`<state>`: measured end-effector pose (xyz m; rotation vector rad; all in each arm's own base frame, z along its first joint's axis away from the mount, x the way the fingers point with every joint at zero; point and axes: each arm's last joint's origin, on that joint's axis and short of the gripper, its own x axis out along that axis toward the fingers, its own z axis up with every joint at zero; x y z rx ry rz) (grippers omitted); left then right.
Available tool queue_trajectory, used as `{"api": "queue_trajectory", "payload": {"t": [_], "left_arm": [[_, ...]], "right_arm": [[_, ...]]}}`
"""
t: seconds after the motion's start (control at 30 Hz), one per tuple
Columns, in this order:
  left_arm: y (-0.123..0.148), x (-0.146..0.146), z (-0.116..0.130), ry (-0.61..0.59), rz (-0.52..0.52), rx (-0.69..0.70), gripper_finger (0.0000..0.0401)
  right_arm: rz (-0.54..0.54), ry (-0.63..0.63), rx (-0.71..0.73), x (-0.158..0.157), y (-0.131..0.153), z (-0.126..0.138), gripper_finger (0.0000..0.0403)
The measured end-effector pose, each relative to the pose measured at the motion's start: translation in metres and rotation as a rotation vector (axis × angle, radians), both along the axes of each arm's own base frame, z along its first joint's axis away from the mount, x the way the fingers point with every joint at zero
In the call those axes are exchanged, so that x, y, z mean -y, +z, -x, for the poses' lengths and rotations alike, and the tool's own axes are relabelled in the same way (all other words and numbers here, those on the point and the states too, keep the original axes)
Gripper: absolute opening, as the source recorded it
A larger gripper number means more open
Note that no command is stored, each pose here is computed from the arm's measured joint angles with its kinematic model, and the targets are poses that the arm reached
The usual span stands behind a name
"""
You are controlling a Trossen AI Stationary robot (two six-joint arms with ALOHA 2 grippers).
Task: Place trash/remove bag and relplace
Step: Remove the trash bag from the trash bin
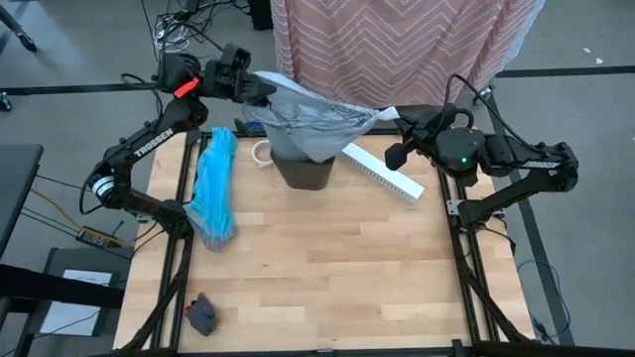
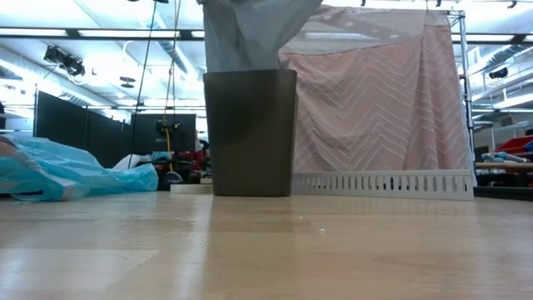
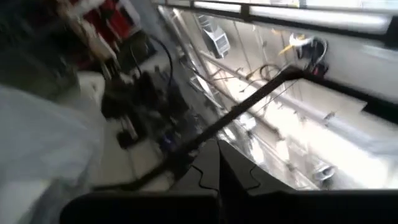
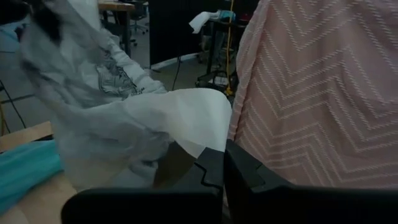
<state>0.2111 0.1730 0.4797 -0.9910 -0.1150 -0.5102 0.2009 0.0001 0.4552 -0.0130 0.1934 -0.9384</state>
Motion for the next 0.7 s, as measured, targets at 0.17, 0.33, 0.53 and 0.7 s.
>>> {"api": "queue_trajectory", "payload": {"t": [0.17, 0.33, 0.53, 0.7], "left_arm": [[0.005, 0.014, 0.001, -0.152, 0.043, -0.065, 0.0004], [0.016, 0.04, 0.001, -0.267, -0.026, 0.024, 0.0004], [0.011, 0.065, -0.017, -0.464, 0.017, -0.098, 0.0005], [0.007, 0.071, -0.024, -0.491, -0.012, -0.132, 0.0005]], "right_arm": [[0.0, -0.015, -0.001, 0.003, 0.0, 0.0, 0.0], [-0.006, -0.028, -0.004, 0.009, 0.0, 0.0, 0.0], [-0.026, -0.026, -0.001, 0.023, 0.0, -0.001, 0.0], [0.012, -0.03, 0.021, 0.034, 0.007, -0.003, 0.0]]}}
